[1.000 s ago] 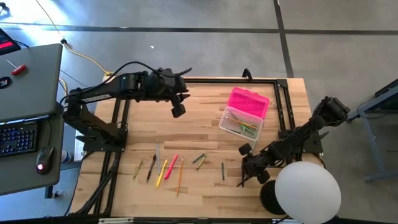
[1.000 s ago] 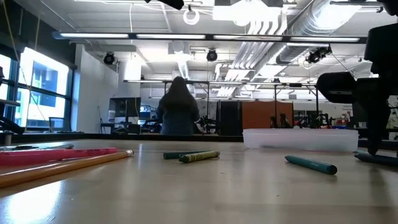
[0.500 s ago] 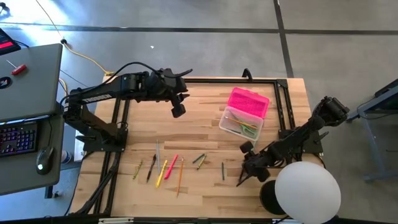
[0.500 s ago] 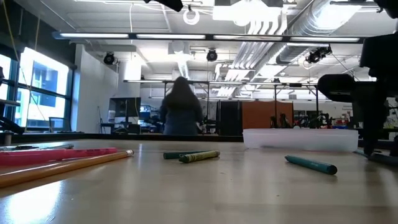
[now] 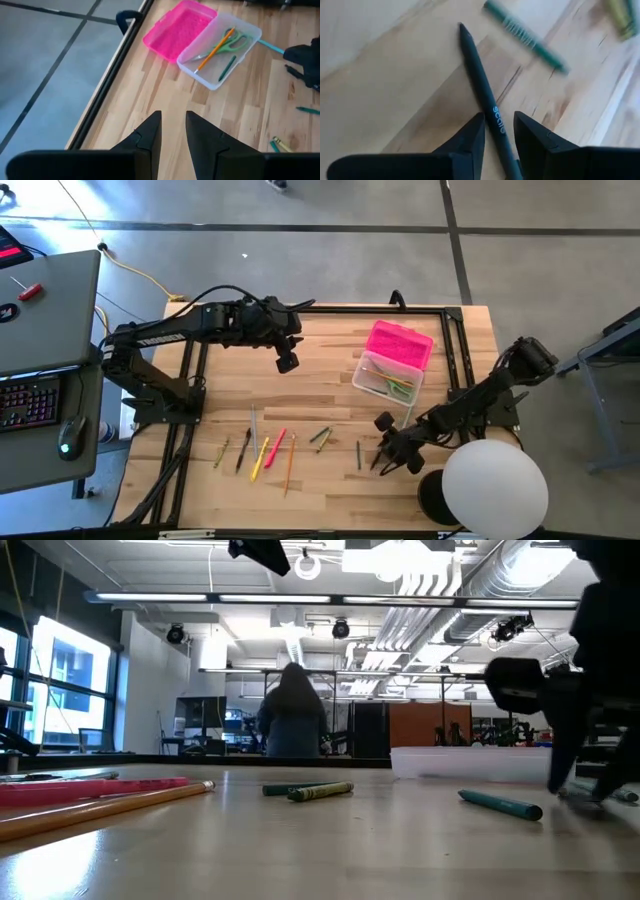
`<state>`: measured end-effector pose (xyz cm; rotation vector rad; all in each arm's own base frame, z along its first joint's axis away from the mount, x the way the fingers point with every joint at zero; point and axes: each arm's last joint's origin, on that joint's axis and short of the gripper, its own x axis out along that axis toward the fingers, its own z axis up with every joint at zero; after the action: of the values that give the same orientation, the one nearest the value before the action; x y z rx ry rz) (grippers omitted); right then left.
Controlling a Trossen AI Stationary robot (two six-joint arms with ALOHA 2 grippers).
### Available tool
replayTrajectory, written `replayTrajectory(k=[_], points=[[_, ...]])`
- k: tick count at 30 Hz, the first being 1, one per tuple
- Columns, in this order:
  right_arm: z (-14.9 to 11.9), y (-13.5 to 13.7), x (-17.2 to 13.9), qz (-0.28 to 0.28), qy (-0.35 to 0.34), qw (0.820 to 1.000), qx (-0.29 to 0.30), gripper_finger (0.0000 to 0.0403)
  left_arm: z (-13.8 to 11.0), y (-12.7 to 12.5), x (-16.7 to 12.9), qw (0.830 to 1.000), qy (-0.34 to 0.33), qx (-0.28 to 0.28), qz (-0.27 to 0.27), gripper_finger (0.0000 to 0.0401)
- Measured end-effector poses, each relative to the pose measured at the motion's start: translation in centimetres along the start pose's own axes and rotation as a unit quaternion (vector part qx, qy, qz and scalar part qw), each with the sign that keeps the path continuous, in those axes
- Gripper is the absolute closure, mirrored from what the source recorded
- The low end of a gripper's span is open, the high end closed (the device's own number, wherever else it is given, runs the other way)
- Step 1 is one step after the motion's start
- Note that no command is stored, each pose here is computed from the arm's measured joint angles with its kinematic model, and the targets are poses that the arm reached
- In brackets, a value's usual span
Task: Pick & place school supplies into a supply box
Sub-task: Put the right black pen into the pink supply box
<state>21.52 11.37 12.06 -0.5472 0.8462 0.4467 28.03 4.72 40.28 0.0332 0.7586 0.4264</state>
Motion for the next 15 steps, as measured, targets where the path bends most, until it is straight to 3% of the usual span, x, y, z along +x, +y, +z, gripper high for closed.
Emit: replayTrajectory(k=[4, 7, 15], points=[[0.1, -0.7, 0.6, 0.007, -0.061, 0.998, 0.008, 0.0320, 0.0, 0.0, 0.0, 1.000, -0.001, 0.000, 0.000, 0.0281], [-0.8, -0.8, 1.8, 0.035, -0.061, 0.997, 0.015, 0.0320, 0.0, 0.0, 0.0, 1.000, -0.001, 0.000, 0.000, 0.0281], [-1.7, -1.4, 4.5, 0.035, -0.072, 0.996, 0.029, 0.0320, 0.0, 0.0, 0.0, 1.000, 0.001, 0.000, -0.001, 0.0281]])
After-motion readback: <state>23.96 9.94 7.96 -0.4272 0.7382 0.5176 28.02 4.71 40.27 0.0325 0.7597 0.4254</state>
